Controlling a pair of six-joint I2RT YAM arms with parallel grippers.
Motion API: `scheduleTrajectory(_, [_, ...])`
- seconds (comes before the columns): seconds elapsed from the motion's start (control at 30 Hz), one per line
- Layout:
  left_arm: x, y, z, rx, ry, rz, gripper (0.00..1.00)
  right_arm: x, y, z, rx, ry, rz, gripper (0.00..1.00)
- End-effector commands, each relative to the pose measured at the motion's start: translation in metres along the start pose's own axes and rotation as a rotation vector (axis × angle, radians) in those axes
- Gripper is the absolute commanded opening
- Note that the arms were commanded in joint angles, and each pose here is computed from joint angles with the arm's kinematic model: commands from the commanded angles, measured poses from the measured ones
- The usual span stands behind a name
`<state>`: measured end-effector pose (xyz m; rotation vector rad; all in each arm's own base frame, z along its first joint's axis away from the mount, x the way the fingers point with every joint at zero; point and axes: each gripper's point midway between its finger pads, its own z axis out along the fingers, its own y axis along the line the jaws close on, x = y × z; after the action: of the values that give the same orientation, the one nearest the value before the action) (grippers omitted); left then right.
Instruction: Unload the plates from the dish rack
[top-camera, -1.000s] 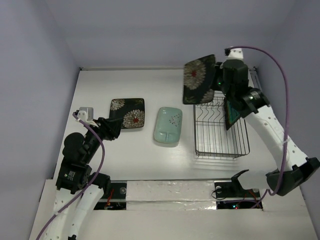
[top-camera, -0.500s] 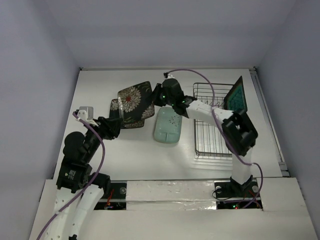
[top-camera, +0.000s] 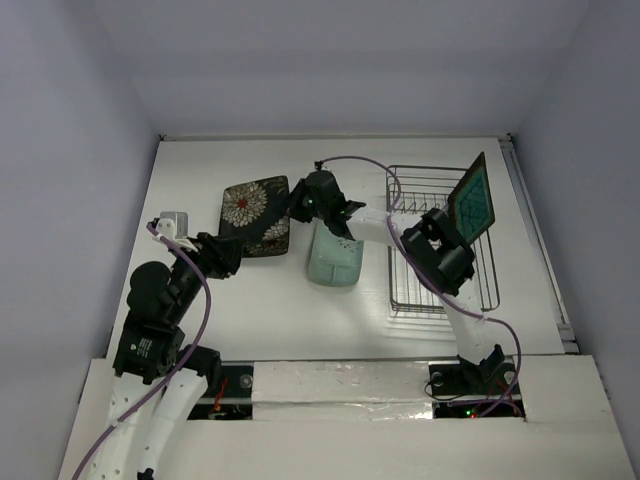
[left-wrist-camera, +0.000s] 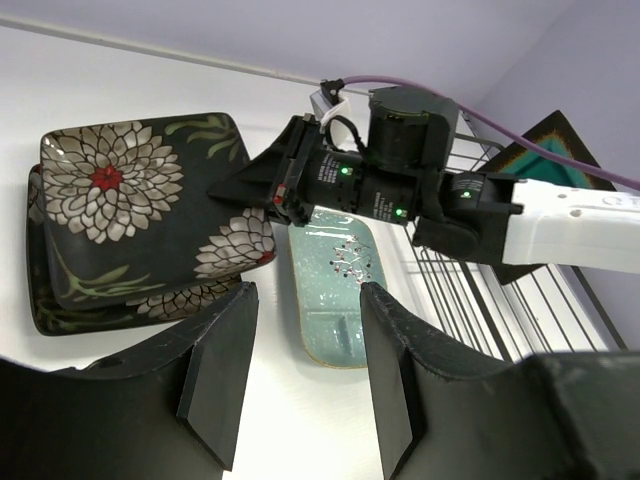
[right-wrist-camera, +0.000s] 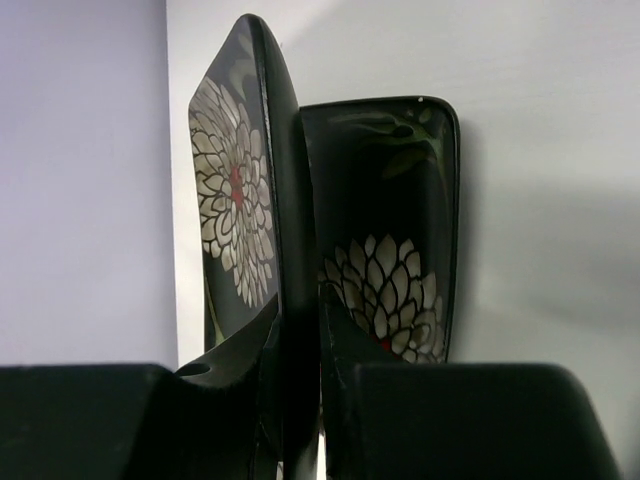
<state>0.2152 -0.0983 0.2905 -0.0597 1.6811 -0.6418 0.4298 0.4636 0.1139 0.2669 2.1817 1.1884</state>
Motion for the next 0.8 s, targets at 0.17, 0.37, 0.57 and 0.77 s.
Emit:
scheduleTrajectory(0.17, [-0.009, -0.005, 0.002, 0.023, -0.034, 0.002, 0.42, -0.032, 0.102, -0.004, -0.29, -0.124, 0.072, 0.0])
scheduleTrajectory(0.37, [-0.009, -0.006, 0.001, 0.026, -0.036, 0.001, 0.42, -0.027, 0.087, 0.0, -0.241, -0.12, 0.068, 0.04])
scheduleTrajectory(0.57, [-0.01, -0.006, 0.0, 0.028, -0.04, 0.002, 0.42, -0.018, 0.076, 0.004, -0.2, -0.111, 0.059, 0.16])
scheduleTrajectory(0.77, [-0.011, -0.006, -0.001, 0.028, -0.045, 0.001, 0.42, -0.009, 0.069, 0.008, -0.18, -0.098, 0.065, 0.2])
